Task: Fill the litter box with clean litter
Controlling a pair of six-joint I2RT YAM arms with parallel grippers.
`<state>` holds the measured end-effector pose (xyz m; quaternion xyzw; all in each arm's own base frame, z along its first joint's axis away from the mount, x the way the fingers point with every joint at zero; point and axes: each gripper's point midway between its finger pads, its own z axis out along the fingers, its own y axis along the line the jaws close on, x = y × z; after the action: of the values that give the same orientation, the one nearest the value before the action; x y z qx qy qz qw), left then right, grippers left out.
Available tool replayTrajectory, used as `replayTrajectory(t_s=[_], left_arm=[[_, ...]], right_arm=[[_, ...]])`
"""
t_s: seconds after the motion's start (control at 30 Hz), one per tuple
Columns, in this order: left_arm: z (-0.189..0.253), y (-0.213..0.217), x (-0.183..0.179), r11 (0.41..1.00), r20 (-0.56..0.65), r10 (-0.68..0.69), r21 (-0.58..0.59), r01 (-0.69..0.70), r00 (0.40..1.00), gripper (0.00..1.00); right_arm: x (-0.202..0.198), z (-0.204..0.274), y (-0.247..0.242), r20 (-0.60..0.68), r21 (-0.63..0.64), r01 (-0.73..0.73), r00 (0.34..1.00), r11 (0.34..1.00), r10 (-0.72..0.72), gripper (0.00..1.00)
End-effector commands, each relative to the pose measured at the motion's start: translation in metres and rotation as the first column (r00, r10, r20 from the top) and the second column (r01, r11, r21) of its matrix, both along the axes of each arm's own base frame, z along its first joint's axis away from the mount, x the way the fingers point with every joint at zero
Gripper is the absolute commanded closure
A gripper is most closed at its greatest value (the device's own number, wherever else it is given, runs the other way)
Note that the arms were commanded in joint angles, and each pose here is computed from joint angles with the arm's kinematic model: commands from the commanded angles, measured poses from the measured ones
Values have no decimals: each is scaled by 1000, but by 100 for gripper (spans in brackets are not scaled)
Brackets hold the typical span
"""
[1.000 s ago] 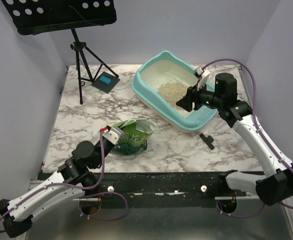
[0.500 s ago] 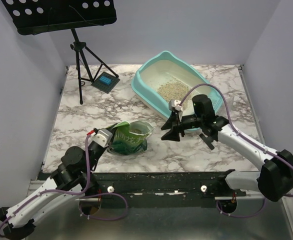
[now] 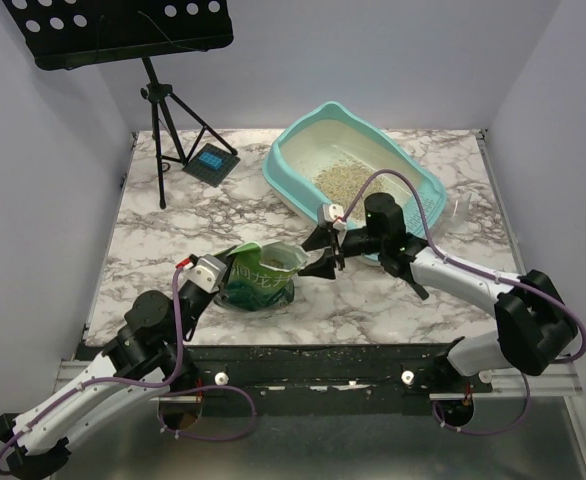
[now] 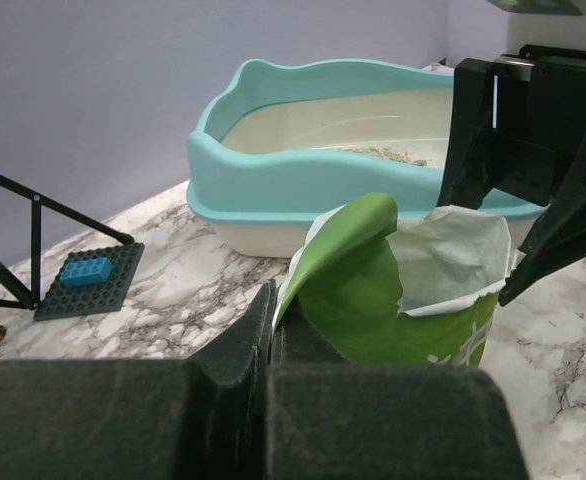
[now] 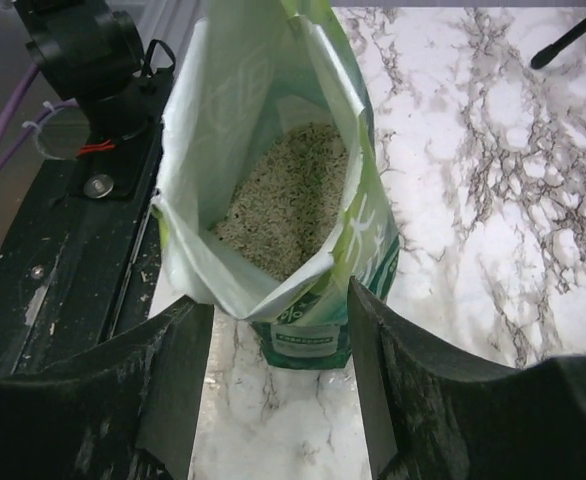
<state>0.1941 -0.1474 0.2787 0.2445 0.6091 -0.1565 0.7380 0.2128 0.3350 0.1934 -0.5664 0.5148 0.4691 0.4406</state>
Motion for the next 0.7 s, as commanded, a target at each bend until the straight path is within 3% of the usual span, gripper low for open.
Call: replayTrajectory(t_s=[0.0, 0.27, 0.37, 0.43, 0.6, 0.67], left_arm=[[51, 8, -5, 988, 117, 12, -153, 6, 993, 100], [49, 7, -3, 990, 117, 16, -141, 0, 993, 100], [47, 8, -2, 990, 114, 22, -139, -6, 993, 100], [48, 8, -2, 990, 116, 24, -139, -8, 993, 100], [47, 9, -1, 991, 117, 31, -134, -16, 993, 100], [45, 9, 0, 992, 114, 33, -128, -18, 993, 100]], right_arm=[[7, 30, 16, 94, 128, -32, 995, 991, 20, 36], [1, 41, 22, 59, 207, -77, 996, 975, 66, 39], [0, 34, 26, 37, 205, -87, 996, 975, 81, 45], [0, 28, 28, 7, 191, -95, 995, 977, 95, 56], [1, 24, 30, -33, 192, -70, 996, 979, 78, 100], [1, 31, 28, -26, 202, -61, 997, 977, 68, 100]])
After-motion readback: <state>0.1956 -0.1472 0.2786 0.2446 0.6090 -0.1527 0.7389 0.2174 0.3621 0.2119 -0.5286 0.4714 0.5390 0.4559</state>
